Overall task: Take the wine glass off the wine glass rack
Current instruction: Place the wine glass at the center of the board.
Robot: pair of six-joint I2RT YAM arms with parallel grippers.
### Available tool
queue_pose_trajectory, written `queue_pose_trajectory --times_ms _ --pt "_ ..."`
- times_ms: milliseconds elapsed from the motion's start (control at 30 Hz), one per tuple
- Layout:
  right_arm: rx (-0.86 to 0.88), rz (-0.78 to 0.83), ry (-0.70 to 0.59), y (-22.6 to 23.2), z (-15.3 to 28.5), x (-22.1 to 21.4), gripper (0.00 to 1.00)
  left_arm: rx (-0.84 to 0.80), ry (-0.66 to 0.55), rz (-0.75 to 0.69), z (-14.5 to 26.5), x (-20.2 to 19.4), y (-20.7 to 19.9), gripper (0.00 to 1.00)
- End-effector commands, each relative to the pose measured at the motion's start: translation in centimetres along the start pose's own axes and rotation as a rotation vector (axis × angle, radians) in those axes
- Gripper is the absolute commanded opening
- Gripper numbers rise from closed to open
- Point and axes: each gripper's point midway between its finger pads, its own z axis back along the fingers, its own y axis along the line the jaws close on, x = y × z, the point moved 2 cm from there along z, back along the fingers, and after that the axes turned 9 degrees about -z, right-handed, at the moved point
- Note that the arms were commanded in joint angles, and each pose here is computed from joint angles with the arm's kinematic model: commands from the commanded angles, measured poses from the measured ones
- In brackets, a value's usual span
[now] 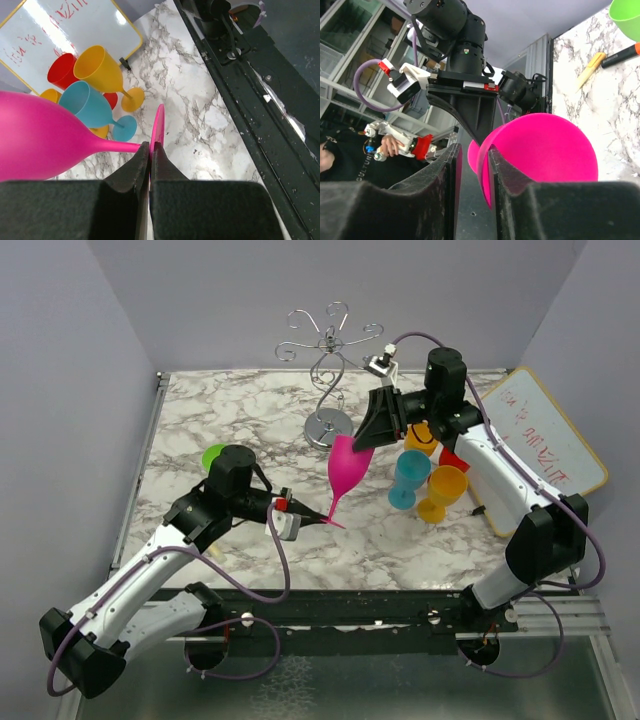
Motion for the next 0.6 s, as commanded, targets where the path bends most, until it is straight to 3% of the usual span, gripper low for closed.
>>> queue_pose_trajectory --times_ms 0,133,167,267,467,500,567 --pt "0.046 0.025 0.052 1.9 -0.4 -1.0 0.26 0.001 0.076 -0.055 0.4 -0.7 0.8 0.00" --pt "0.029 0.065 0.029 2.2 -0.5 -0.6 0.05 0.007 0.095 -0.066 0.6 -1.0 0.7 0.00" --pt "0.024 0.070 0.023 2.2 -0.5 -0.6 0.01 0.010 0.100 -0.072 0.7 -1.0 0.7 0.07" --pt "0.014 0.082 0.010 2.4 -0.5 -0.5 0.01 0.022 0.113 -0.070 1.0 -1.0 0.6 0.24" --pt "-0.082 0.070 -0.041 0.5 -0.7 -0.5 0.01 0.024 0.114 -0.013 0.9 -1.1 0.4 0.48" --pt "-0.116 0.067 -0.051 -0.1 -0.7 -0.4 0.01 0.027 0.117 -0.006 0.9 -1.2 0.4 0.54" --pt "-0.220 0.056 -0.068 -1.6 -0.6 -0.3 0.01 0.036 0.127 0.005 1.0 -1.2 0.6 0.94"
